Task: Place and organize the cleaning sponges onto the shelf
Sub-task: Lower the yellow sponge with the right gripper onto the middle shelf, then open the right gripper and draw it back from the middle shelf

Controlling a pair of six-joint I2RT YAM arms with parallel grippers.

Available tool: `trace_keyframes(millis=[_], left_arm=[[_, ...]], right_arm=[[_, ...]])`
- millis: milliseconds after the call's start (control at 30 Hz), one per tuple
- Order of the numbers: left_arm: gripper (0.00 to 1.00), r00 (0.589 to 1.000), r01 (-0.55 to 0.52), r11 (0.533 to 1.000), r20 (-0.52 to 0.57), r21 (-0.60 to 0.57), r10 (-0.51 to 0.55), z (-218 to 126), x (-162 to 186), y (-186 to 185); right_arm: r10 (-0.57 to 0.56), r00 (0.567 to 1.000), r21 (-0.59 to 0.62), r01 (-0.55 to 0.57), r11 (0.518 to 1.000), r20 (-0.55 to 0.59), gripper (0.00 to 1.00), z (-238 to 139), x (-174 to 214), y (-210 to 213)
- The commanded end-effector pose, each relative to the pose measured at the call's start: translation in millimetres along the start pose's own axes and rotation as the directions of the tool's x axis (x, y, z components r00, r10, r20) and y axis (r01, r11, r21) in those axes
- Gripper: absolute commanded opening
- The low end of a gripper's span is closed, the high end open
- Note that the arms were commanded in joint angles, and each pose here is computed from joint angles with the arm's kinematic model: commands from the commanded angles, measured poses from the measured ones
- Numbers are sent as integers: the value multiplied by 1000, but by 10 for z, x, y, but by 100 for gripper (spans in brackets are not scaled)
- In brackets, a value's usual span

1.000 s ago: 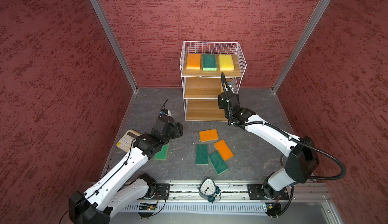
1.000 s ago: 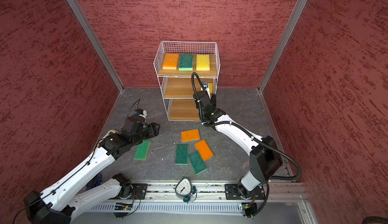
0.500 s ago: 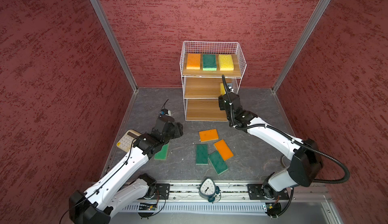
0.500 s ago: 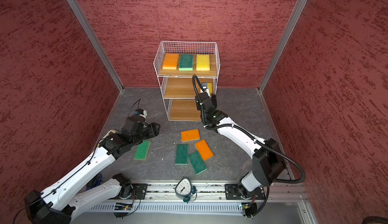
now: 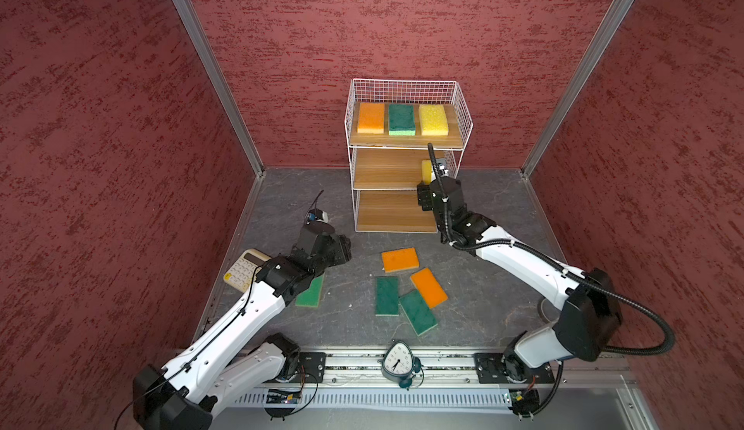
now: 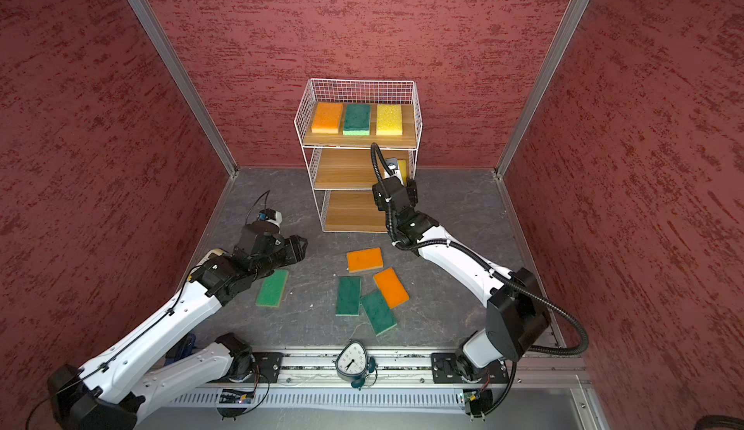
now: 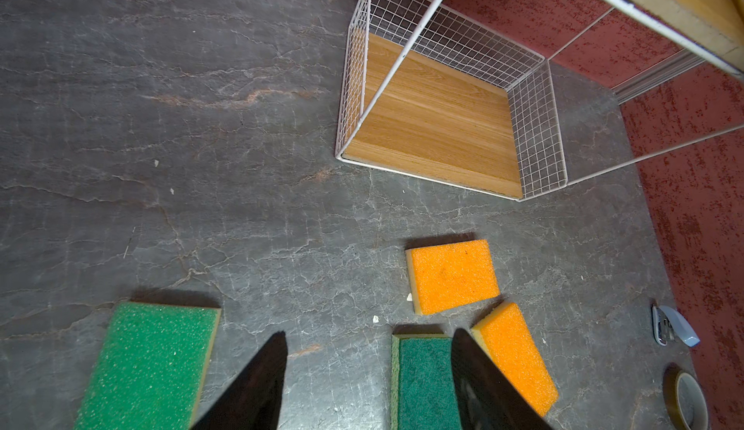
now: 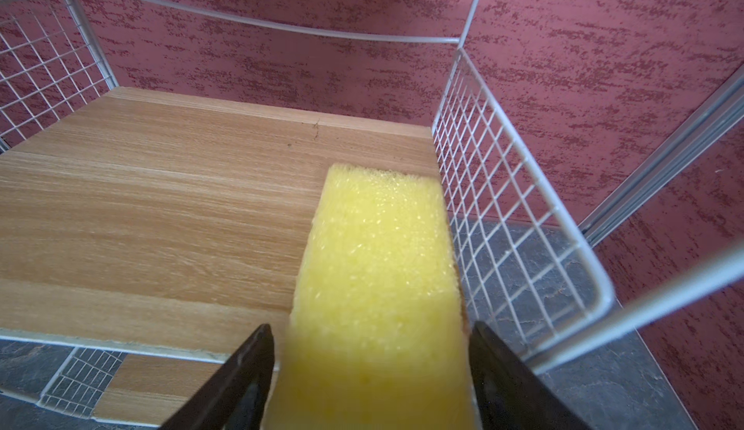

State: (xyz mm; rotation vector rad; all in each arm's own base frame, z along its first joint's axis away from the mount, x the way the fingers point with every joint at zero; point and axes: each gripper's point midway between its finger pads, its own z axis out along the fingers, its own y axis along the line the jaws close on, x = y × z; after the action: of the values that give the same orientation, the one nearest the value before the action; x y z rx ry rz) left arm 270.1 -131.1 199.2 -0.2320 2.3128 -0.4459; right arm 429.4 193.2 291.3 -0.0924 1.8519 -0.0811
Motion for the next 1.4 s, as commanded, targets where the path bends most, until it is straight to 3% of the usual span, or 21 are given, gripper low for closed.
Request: trace_keyframes(millis=[0, 433, 867, 1067, 1367], left_arm=[[66, 1000, -4, 1000, 25, 7, 4, -26, -82, -20], [68, 999, 5, 1000, 41, 15, -6, -137, -112, -13], [68, 998, 6, 1000, 58, 20, -7, -277, -117, 24], [66, 999, 7, 999, 51, 44, -9, -271, -107, -25], [65, 999, 1, 998, 44, 57, -4, -200, -129, -89]], right_arm=[[22, 999, 30, -24, 999, 44, 81, -123, -213, -149], [72, 997, -39, -71, 997, 36, 87, -312, -319, -135], [143, 990, -129, -140, 982, 10, 83, -689, -379, -178], [175, 983, -181, -184, 966, -64, 60, -775, -114, -136], [212, 961, -244, -252, 936, -176, 3, -695, 71, -37]])
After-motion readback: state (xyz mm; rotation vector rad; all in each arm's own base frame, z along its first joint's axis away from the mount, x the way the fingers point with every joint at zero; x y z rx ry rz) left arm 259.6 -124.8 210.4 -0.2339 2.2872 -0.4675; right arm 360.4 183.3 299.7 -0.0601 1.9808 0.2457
